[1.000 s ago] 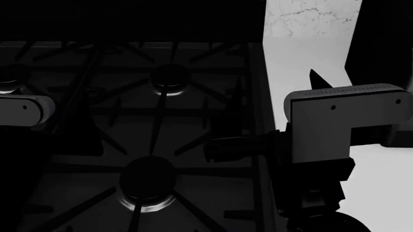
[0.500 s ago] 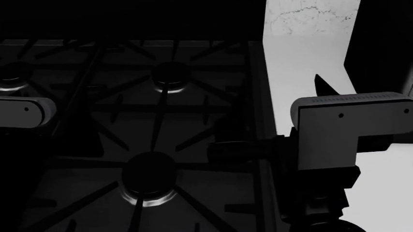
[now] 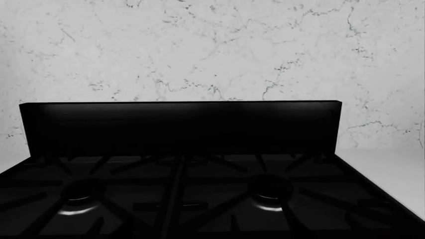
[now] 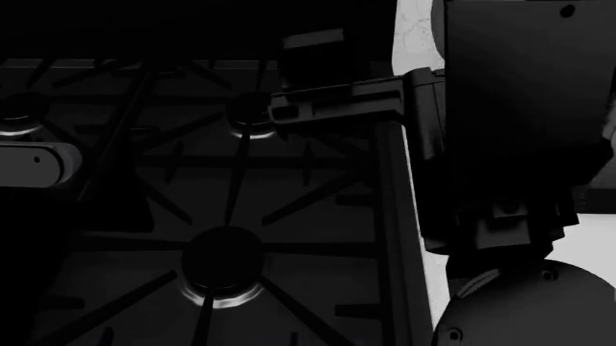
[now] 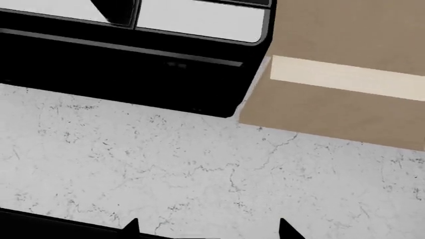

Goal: Press the start button on the microwave

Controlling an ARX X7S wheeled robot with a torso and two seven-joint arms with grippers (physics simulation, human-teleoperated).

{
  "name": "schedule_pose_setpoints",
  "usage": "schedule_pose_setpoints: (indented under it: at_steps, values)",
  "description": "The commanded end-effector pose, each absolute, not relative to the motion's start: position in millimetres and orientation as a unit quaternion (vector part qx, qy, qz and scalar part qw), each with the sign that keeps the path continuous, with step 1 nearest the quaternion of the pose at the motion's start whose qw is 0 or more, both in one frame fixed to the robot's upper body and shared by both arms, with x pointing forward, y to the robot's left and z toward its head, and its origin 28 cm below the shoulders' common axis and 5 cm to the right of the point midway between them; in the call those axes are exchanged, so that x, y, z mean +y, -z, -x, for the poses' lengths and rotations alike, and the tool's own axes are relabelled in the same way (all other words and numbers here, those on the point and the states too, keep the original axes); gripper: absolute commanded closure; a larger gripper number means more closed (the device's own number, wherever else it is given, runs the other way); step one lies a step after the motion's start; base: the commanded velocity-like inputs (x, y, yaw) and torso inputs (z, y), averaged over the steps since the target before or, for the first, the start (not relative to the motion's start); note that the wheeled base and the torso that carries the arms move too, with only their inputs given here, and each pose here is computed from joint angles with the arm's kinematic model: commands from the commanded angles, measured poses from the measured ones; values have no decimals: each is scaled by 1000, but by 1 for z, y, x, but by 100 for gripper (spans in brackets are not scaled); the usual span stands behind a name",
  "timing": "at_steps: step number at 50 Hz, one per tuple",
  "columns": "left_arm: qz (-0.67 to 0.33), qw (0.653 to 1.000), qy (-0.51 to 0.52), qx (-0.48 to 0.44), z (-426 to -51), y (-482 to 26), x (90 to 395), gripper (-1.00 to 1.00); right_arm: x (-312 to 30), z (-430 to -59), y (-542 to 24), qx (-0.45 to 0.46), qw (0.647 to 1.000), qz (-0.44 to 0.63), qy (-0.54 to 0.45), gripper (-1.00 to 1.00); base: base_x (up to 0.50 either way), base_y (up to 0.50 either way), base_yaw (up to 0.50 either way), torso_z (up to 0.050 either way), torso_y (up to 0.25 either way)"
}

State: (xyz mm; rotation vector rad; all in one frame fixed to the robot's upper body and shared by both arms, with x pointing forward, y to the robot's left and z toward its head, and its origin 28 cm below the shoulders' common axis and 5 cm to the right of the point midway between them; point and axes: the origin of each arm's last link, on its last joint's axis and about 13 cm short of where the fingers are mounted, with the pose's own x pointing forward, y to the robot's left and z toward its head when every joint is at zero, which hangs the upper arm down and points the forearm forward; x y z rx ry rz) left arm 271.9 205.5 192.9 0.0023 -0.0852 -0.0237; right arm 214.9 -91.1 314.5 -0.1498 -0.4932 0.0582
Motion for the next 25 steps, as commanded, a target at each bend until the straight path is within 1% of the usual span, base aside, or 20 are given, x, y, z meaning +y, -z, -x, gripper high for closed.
schedule_pose_setpoints:
  at_steps: [1, 2, 10, 25]
  values:
    - [0, 999, 13, -44, -273, -194, 206, -100, -95, -187, -383, -323, 939, 111, -31, -100, 0, 0, 0, 0, 0]
    - [0, 999, 13, -44, -273, -194, 206, -100, -96, -184, -390, -340, 933, 117, -27, -100, 0, 0, 0, 0, 0]
    - [-2, 999, 13, -46, -274, -194, 206, -100, -101, -186, -422, -357, 926, 120, -23, -100, 0, 0, 0, 0, 0]
    - [-7, 999, 17, -49, -272, -196, 204, -100, -97, -201, -491, -335, 936, 98, -39, -100, 0, 0, 0, 0, 0]
